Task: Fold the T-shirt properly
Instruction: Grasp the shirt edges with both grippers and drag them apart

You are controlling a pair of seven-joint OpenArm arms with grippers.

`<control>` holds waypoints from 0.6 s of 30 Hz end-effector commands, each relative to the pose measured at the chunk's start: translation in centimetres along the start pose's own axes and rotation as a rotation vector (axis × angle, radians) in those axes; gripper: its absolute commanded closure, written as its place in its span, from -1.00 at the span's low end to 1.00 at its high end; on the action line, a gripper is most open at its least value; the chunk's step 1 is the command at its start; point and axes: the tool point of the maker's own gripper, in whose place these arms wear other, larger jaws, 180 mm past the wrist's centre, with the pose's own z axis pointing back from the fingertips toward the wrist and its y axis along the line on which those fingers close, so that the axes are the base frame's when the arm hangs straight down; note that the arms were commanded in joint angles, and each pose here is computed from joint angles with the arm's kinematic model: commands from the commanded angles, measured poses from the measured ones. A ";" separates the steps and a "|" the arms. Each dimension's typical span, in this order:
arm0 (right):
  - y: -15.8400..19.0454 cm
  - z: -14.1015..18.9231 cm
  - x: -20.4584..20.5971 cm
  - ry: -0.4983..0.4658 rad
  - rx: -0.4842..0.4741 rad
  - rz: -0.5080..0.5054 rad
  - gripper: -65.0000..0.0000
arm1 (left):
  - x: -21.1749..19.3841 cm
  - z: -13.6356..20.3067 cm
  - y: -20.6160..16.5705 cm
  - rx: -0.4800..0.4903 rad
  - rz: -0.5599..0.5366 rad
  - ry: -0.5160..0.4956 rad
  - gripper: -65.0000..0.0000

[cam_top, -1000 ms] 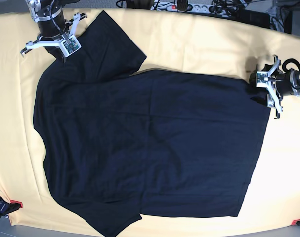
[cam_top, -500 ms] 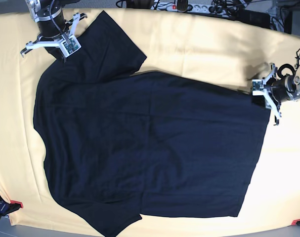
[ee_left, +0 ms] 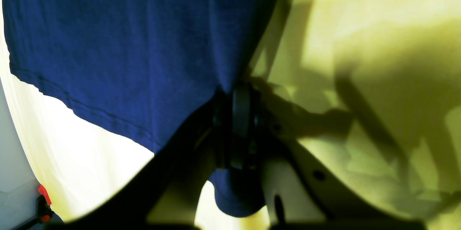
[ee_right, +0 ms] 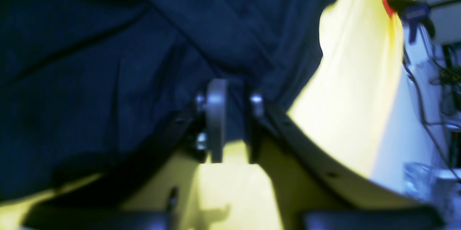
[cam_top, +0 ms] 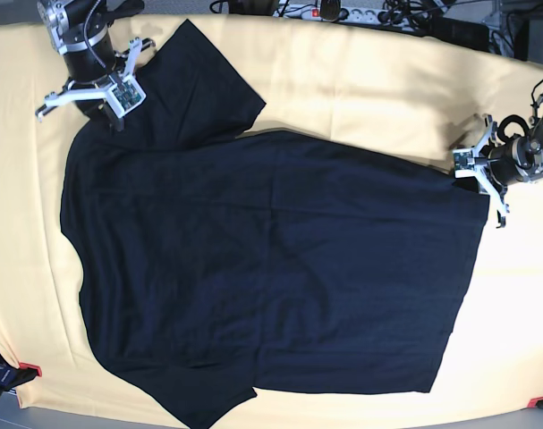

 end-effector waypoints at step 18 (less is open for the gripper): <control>-0.7 -7.1 -6.7 0.184 0.042 -0.001 -0.01 | -0.3 0.6 0.8 0.016 0.009 0.005 1.00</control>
